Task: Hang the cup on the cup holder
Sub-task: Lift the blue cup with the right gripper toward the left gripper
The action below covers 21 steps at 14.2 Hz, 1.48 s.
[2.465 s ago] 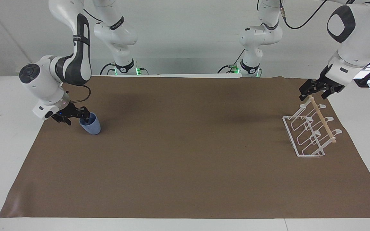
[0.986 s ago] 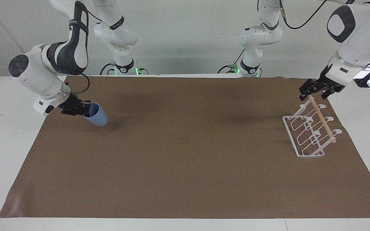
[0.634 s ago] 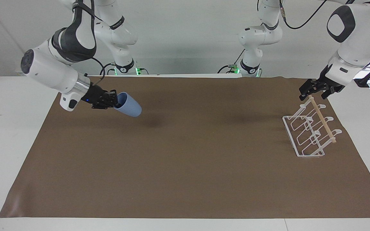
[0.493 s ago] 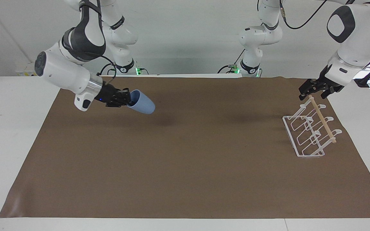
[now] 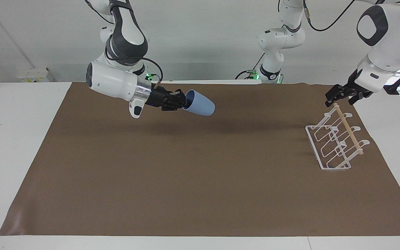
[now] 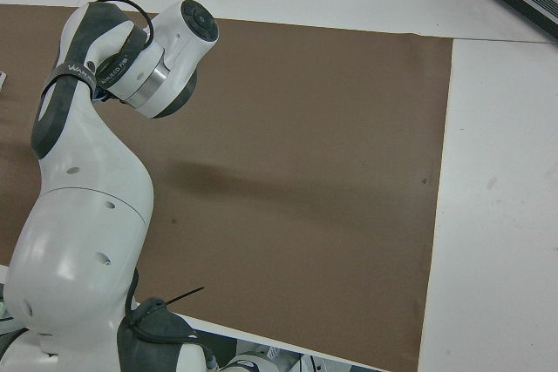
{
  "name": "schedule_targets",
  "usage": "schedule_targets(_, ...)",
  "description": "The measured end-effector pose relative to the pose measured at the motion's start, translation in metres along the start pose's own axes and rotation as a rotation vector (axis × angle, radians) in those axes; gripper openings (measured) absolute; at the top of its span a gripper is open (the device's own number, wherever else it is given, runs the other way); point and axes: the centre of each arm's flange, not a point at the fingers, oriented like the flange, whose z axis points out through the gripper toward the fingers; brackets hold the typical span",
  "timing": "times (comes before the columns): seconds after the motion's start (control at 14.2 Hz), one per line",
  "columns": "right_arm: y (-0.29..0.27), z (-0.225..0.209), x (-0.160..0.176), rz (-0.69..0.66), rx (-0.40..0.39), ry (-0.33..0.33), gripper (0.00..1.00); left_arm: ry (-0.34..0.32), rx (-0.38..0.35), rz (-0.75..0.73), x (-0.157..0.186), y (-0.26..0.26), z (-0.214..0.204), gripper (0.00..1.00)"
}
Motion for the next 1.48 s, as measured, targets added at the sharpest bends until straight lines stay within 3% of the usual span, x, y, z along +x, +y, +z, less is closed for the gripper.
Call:
schedule_targets(0.14,-0.012,0.018,-0.006,0.029,0.025,0.01,0.05,-0.011,-0.015,-0.081,-0.002,0.01,0.005,1.0)
schedule_targets(0.28,-0.023,0.034,-0.012,0.038,0.031,0.018,0.05,-0.028,-0.086,-0.18,-0.005,0.028,0.006,1.0)
schedule_targets(0.42,-0.034,0.051,-0.019,0.06,0.059,0.03,0.05,-0.046,-0.163,-0.354,-0.006,0.047,0.003,1.0)
schedule_targets(0.85,-0.053,0.084,-0.036,0.092,0.068,0.038,0.05,-0.123,-0.268,-0.944,-0.026,0.161,-0.009,1.0)
schedule_targets(0.99,-0.052,0.086,-0.037,0.1,0.067,0.036,0.05,-0.171,-0.29,-1.089,-0.035,0.189,-0.011,1.0)
schedule_targets(1.2,-0.051,0.086,-0.037,0.105,0.066,0.036,0.05,-0.311,-0.346,-1.24,-0.046,0.216,-0.014,1.0)
schedule_targets(1.41,-0.05,0.086,-0.037,0.107,0.066,0.036,0.05,-0.434,-0.373,-1.307,-0.058,0.231,-0.004,1.0)
schedule_targets(1.48,-0.05,0.086,-0.037,0.108,0.066,0.036,0.05,-0.439,-0.381,-1.321,-0.066,0.243,0.003,1.0)
